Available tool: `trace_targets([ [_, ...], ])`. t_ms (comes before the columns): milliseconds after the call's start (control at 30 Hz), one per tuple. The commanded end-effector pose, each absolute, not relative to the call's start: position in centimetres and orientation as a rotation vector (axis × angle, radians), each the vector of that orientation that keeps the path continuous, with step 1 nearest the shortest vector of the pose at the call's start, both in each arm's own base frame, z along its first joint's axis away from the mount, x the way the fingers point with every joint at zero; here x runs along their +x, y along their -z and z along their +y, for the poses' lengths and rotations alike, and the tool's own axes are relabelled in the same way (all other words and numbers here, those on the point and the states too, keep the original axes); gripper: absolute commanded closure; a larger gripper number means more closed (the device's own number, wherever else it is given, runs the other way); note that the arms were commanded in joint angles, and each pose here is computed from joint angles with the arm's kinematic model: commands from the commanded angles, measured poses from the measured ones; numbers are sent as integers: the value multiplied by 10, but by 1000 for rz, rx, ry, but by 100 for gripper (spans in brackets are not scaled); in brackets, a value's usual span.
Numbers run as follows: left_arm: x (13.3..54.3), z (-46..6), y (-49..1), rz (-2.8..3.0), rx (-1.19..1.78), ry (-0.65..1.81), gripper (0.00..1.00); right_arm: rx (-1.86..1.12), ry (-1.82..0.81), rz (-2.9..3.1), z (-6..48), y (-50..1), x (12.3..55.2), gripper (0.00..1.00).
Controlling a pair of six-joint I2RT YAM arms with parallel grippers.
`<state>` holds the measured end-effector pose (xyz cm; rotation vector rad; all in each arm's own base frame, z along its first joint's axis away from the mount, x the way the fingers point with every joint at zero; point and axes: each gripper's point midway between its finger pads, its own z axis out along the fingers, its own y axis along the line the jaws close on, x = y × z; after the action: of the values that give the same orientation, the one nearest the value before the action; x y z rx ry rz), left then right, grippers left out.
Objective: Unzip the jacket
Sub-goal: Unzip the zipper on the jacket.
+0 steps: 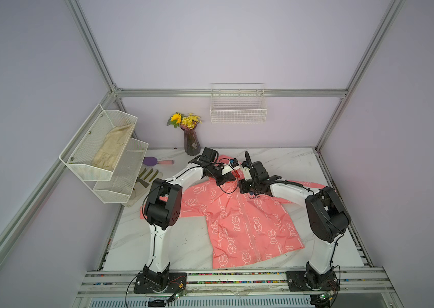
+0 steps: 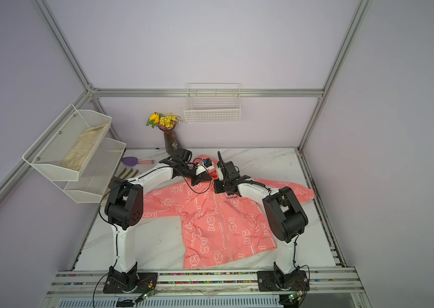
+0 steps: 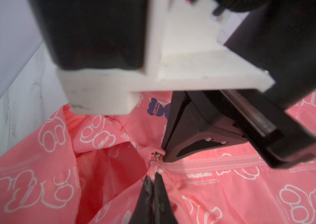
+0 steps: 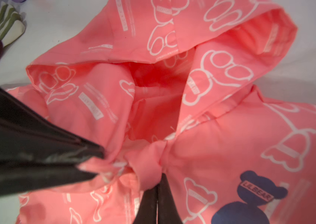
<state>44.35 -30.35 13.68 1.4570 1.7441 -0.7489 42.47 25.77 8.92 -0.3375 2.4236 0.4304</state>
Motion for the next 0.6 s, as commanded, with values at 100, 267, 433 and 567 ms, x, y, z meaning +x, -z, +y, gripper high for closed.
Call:
trace_targets([
  [100, 475, -296, -184, 1720, 1223, 844, 100, -396, -24, 2364, 241, -76, 419, 100],
  [267, 496, -286, -177, 1797, 1112, 834, 100, -600, 176, 2274, 254, -73, 408, 100],
  [433, 517, -277, -166, 1888, 1016, 789, 100, -805, 239, 2326, 262, -54, 379, 100],
  [567, 528, -272, -155, 1945, 976, 746, 100, -961, 313, 2447, 256, -37, 340, 100],
])
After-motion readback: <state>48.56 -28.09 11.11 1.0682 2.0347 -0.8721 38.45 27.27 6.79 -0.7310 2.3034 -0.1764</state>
